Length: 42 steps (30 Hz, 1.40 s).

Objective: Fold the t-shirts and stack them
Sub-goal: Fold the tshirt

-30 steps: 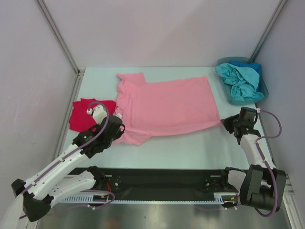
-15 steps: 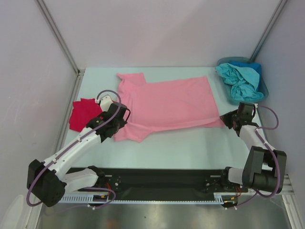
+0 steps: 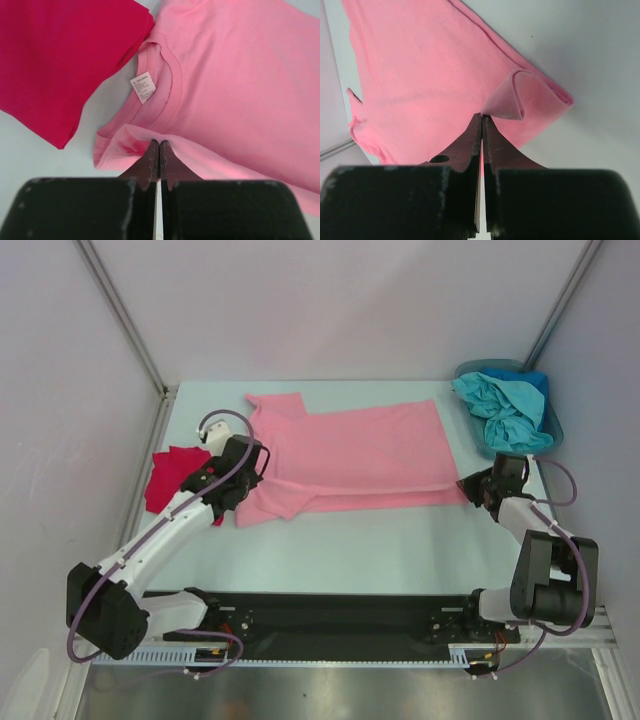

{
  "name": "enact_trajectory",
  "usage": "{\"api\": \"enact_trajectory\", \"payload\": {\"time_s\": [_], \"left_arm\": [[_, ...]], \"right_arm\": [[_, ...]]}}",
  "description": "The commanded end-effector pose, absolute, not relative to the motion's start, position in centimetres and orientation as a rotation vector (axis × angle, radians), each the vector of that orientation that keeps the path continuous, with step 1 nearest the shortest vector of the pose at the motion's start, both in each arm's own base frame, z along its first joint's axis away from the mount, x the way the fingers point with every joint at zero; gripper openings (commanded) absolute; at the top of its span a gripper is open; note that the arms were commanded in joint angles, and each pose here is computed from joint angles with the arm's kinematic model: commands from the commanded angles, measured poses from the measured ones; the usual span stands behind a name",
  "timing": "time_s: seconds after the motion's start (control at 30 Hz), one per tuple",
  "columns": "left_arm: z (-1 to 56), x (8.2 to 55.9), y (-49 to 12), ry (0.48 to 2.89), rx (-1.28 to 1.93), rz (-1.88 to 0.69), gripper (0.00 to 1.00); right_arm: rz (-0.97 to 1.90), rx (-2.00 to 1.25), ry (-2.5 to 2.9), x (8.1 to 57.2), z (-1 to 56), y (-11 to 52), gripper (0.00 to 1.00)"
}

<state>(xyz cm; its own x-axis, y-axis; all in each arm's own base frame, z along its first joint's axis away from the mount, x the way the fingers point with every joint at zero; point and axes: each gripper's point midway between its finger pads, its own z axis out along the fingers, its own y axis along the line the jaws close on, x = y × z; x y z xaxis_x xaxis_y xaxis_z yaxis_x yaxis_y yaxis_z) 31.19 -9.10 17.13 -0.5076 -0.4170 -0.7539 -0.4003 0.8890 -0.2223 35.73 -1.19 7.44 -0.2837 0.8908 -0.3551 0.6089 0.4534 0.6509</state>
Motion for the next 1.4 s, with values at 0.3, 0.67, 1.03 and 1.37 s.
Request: {"api": "enact_trajectory", "payload": {"time_s": [0.3, 0.67, 1.03, 1.37], "left_arm": [[18.8, 34.9, -6.4, 2.089, -0.601, 0.03, 0.0], [15.7, 35.0, -7.1, 2.153, -0.581, 0.01, 0.0], [14.2, 35.0, -7.0, 2.183, -0.593, 0.04, 0.02], [13.6, 35.1, -6.4, 2.188, -0.603, 0.096, 0.65]], "right_arm": [[0.508, 1.216, 1.903, 41.9, 11.0, -2.8, 0.0], [0.488, 1.226, 1.916, 42.4, 9.7, -2.5, 0.0], [0.502, 1.214, 1.97, 42.7, 8.2, -1.5, 0.0], [0.501, 1.171, 1.971, 42.7, 8.6, -1.3, 0.57]]}}
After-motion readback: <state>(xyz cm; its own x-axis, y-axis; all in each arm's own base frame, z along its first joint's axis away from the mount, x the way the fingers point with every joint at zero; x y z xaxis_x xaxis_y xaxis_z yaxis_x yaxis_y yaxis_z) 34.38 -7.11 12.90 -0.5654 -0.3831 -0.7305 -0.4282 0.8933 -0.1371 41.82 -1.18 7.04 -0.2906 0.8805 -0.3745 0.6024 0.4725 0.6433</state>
